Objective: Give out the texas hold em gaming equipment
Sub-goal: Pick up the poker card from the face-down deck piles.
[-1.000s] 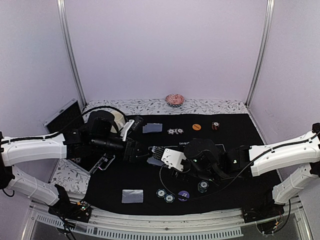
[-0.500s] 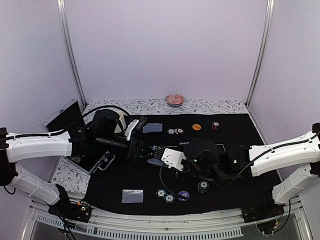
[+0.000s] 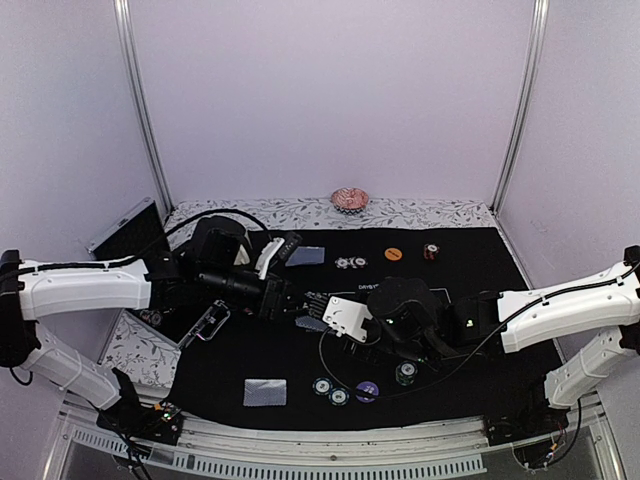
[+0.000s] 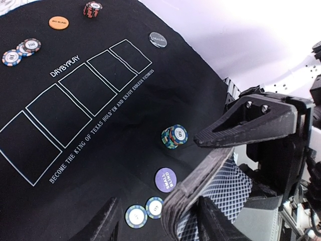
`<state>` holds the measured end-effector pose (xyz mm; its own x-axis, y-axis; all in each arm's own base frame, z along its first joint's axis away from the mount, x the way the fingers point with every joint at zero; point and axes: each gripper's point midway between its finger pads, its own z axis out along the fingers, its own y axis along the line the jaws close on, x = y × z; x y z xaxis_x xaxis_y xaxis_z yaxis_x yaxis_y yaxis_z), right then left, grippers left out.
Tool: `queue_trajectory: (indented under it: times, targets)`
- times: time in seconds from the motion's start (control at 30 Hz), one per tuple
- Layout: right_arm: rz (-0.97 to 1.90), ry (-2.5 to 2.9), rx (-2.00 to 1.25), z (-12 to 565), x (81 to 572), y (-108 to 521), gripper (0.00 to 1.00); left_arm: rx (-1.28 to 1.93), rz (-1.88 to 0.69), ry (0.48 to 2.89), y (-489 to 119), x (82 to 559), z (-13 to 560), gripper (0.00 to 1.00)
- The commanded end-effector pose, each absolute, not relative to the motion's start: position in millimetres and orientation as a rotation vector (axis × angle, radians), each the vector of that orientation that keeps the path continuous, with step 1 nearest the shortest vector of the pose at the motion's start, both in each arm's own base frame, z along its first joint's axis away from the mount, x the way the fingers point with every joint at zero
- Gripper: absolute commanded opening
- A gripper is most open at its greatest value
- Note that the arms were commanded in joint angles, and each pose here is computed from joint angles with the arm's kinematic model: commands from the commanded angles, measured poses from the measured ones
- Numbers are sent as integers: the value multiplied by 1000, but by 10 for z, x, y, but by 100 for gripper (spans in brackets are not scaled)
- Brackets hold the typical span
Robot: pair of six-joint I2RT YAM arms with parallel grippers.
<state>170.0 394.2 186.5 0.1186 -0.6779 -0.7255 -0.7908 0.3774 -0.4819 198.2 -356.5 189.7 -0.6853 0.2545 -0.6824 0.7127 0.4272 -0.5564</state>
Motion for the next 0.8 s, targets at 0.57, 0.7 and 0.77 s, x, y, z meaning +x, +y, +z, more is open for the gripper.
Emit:
queue_trajectory:
  times: [0.57,0.7,0.77]
  targets:
    - [134,1578,-1308,1934,1716,3938,56,844,-1193,2173,-3432,1896,1947,46]
    - [134,1578,-1306,1938,1716,3930,56,846,-1209,2159,-3414,1867,2003,48]
    - [133,1580,-1306,1931,1717,3924,56,837,-1210,2150,-3386,1870,2038,49]
